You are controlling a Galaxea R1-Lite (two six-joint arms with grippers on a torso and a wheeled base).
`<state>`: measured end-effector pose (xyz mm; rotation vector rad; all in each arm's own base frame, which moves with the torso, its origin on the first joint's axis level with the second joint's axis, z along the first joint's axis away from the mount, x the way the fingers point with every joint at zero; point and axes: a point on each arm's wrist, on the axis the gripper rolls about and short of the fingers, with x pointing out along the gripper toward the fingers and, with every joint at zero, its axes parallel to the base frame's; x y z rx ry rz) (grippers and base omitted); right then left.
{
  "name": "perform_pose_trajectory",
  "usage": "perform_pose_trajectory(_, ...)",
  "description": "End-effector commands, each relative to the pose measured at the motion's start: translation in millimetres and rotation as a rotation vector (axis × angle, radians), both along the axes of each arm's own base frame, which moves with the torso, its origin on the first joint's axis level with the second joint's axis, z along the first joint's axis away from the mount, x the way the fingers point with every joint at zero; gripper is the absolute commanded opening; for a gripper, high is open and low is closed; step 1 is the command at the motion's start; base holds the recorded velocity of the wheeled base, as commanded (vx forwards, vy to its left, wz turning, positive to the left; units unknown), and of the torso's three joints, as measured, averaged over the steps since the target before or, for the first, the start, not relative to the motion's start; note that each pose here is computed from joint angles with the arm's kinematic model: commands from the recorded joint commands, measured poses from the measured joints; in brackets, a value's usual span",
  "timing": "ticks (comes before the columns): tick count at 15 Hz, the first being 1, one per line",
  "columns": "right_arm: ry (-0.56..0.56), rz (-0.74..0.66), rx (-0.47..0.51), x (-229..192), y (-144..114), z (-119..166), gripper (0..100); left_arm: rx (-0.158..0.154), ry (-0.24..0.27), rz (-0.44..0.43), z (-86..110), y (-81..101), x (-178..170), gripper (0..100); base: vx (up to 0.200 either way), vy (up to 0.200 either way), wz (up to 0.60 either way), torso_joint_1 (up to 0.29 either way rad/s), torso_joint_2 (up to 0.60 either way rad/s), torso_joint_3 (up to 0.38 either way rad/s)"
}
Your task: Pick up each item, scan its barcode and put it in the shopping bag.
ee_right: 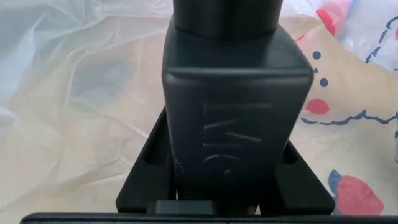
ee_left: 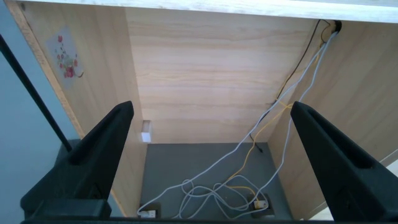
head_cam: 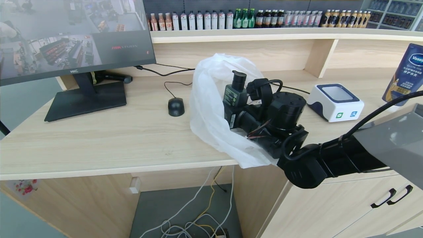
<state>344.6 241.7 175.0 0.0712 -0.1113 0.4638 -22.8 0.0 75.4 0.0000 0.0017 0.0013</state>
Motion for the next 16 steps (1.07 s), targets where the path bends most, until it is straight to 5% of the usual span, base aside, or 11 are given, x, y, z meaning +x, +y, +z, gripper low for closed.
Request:
perform_pose_trajectory(1, 0.022, -0.001, -0.016, -1.6, -1.3, -7.0, 0, 0.000, 0.000, 0.000, 0.0, 0.0, 0.0, 100, 0.000, 0.000, 0.00, 0.000, 0.00, 0.000)
perform_pose_trajectory(13, 0.024, -0.007, -0.016, -0.5, -3.7, -7.9, 0, 0.000, 0.000, 0.000, 0.0, 0.0, 0.0, 100, 0.000, 0.000, 0.00, 0.000, 0.00, 0.000)
perform_pose_trajectory(14, 0.021, -0.007, -0.012, -0.6, -3.7, -7.4, 100, 0.000, 0.000, 0.000, 0.0, 0.0, 0.0, 100, 0.000, 0.000, 0.00, 0.000, 0.00, 0.000)
perform_pose_trajectory(16, 0.003, -0.010, 0.004, 0.5, -6.0, -6.3, 100, 0.000, 0.000, 0.000, 0.0, 0.0, 0.0, 100, 0.000, 0.000, 0.00, 0.000, 0.00, 0.000)
